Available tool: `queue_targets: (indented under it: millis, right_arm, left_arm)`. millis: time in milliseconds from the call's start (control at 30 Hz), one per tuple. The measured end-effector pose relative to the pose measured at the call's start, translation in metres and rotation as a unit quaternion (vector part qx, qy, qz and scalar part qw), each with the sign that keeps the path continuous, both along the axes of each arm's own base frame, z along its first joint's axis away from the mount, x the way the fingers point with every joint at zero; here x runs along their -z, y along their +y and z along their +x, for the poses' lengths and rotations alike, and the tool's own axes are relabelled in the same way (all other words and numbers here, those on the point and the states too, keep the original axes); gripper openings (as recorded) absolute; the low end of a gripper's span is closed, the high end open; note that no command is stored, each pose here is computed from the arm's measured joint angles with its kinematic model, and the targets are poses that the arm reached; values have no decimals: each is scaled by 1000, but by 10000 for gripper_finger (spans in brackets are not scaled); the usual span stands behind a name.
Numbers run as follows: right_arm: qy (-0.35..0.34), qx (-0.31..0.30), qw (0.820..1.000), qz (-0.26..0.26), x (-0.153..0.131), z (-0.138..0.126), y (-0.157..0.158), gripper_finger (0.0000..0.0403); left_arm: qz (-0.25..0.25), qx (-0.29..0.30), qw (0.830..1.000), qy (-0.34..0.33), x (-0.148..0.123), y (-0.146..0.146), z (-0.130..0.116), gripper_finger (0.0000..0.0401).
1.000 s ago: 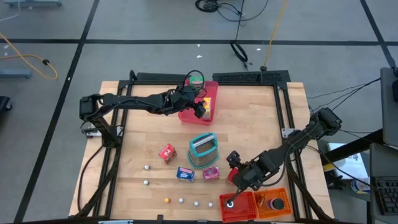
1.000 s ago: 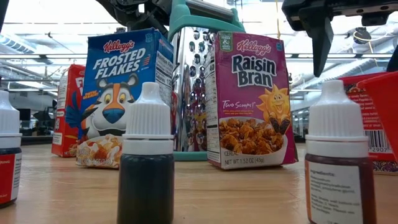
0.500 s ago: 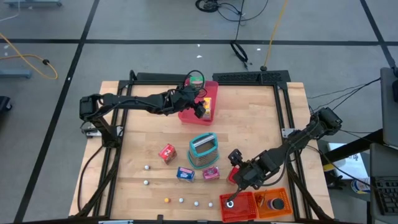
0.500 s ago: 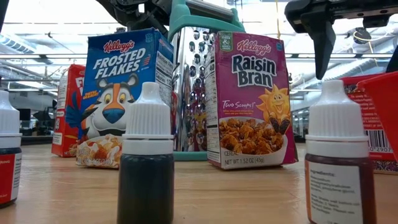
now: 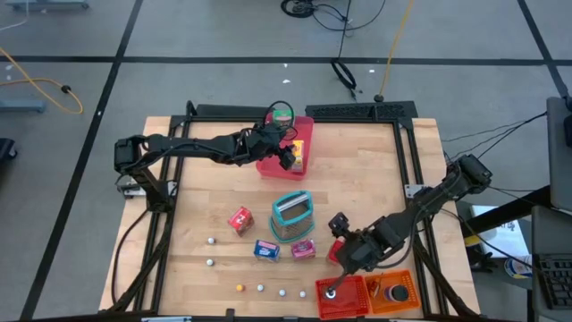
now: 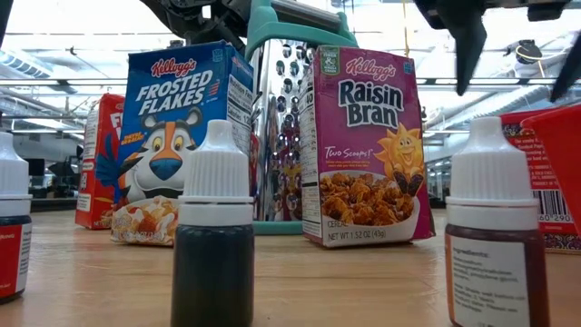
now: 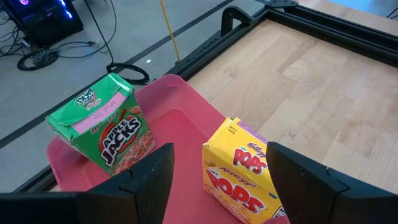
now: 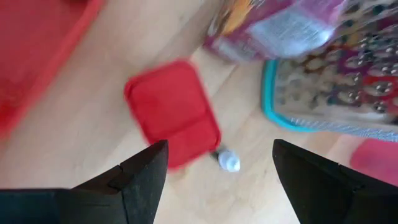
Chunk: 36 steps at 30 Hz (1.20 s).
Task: Pick & Place Kitchen Items
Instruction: Put the red seasoning can into the orange bin
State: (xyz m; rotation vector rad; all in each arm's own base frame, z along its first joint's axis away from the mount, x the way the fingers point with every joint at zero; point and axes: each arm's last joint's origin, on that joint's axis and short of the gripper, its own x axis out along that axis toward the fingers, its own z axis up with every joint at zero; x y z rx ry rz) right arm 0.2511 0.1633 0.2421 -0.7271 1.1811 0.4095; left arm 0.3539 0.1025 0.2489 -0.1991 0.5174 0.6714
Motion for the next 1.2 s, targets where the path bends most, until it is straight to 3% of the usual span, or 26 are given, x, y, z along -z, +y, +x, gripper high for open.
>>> queue_targets:
  millis: [200,733,1200]
  right_arm:
    - [-1,-44,999,-6,2,-5,12,281]
    - [7,-60,998,4,17,2,23,281]
    - [3,-87,996,9,35,6,16,281]
  left_arm:
    - [0,0,1000,0,0,0,0,257]
    - [-12,-3,1000,19,4,-1,-2,257]
    - [-12,-4,1000,18,4,-1,-2,257]
